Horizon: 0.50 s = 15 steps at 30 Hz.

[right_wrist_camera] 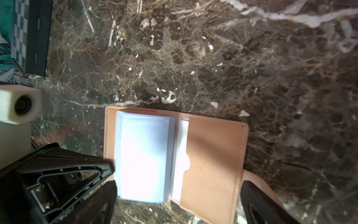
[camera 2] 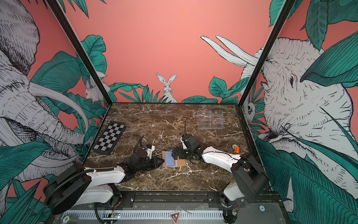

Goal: Take the credit cards out of the card holder
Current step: Flip over the card slot in the card holder.

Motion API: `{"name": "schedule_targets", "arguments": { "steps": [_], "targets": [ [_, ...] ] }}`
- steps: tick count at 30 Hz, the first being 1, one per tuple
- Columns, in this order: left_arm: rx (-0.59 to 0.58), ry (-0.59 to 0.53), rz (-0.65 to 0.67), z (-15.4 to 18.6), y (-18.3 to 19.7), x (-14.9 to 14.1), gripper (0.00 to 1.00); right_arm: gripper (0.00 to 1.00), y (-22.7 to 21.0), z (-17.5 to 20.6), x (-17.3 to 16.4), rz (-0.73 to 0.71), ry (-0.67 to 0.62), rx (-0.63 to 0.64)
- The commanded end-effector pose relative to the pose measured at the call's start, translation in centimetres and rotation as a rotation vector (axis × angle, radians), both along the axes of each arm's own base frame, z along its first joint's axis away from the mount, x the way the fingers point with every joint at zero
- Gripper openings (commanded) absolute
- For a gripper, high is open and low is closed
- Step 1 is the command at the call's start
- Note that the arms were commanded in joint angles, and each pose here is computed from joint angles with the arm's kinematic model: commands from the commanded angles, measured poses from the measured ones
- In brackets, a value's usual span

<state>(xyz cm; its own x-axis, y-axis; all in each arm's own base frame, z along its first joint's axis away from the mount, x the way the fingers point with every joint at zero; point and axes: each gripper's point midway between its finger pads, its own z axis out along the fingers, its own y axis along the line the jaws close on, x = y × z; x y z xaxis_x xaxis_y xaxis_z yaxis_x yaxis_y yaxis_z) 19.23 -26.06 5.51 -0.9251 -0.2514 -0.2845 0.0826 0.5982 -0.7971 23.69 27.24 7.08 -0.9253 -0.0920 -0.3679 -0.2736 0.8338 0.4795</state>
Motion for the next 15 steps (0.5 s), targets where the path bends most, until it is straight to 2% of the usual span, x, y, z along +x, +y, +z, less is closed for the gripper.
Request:
{"name": "schedule_targets", "arguments": {
  "steps": [1,14,15],
  "targets": [
    [-0.019,-0.045,0.002,1.5,-0.4,0.6,0.0,0.98,0.1,0.6,-0.3,0.03,-0.026,-0.073],
    [-0.018,-0.048,0.017,1.6,-0.1,0.7,0.0,0.98,3.8,0.5,-0.9,0.104,-0.042,-0.152],
    [-0.017,-0.048,0.016,1.5,-0.1,0.6,0.0,0.98,3.7,-0.4,-0.9,0.103,-0.024,-0.172]
  ]
}}
